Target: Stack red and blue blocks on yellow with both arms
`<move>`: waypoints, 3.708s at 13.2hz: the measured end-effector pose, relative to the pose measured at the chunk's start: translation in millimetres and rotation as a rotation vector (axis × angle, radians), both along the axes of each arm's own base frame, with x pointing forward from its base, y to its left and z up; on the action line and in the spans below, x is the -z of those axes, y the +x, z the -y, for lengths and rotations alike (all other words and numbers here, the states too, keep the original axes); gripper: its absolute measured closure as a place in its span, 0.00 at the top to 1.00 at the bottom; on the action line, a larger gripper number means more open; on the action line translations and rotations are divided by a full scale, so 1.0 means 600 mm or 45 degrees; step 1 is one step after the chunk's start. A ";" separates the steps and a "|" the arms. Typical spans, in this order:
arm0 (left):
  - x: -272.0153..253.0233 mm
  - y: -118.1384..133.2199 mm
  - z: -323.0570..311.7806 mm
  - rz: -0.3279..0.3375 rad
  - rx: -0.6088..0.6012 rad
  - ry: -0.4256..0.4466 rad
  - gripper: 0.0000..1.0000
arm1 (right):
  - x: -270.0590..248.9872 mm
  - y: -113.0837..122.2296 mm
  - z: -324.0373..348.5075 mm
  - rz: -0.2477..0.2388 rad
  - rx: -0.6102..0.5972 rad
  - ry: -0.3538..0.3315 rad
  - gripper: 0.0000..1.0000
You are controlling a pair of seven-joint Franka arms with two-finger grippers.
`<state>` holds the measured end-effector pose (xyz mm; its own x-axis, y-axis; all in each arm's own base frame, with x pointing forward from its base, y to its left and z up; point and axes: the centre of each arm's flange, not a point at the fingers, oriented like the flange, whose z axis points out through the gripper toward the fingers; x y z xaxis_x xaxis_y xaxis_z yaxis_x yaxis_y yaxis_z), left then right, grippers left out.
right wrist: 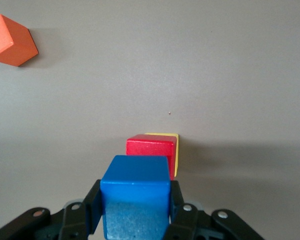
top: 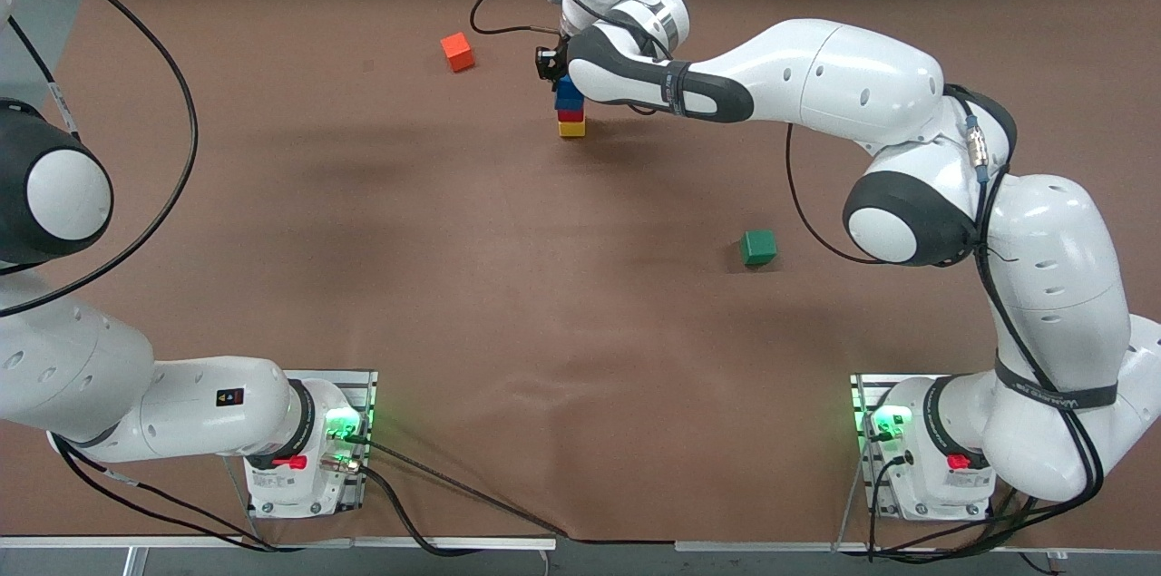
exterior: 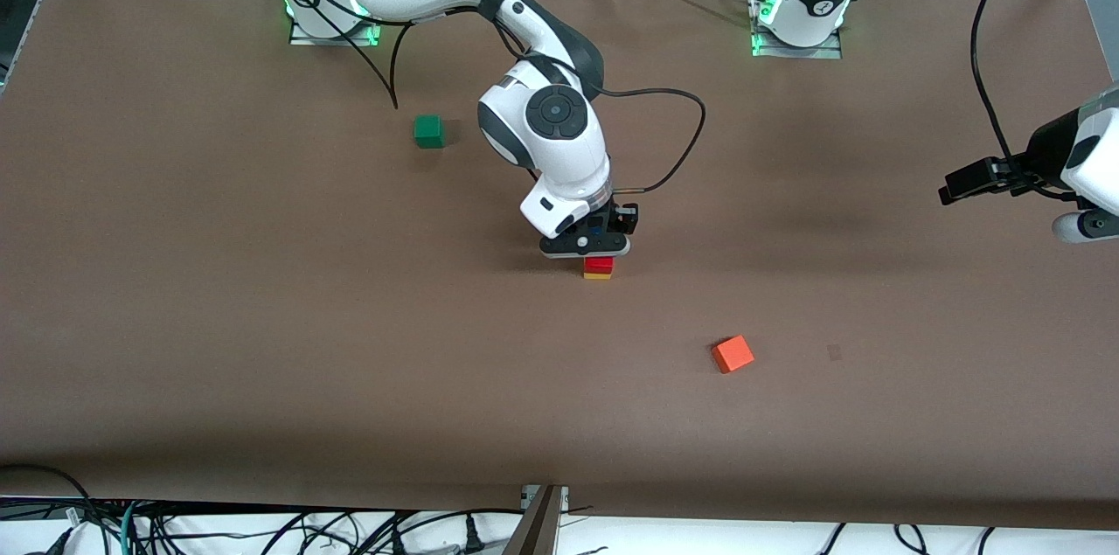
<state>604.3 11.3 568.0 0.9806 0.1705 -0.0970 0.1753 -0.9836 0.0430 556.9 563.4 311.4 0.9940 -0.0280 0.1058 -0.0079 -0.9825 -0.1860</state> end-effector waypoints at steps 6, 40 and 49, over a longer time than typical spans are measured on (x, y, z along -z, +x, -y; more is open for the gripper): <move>0.000 0.000 0.000 0.001 0.000 0.000 1.00 | 0.002 0.000 0.000 -0.001 -0.010 -0.005 0.56; -0.005 0.002 0.004 0.016 0.009 0.017 1.00 | -0.490 -0.028 0.684 -0.338 -0.010 -0.158 1.00; -0.005 0.002 0.004 0.016 0.010 0.017 1.00 | -0.451 -0.004 0.782 -0.257 -0.149 -0.240 1.00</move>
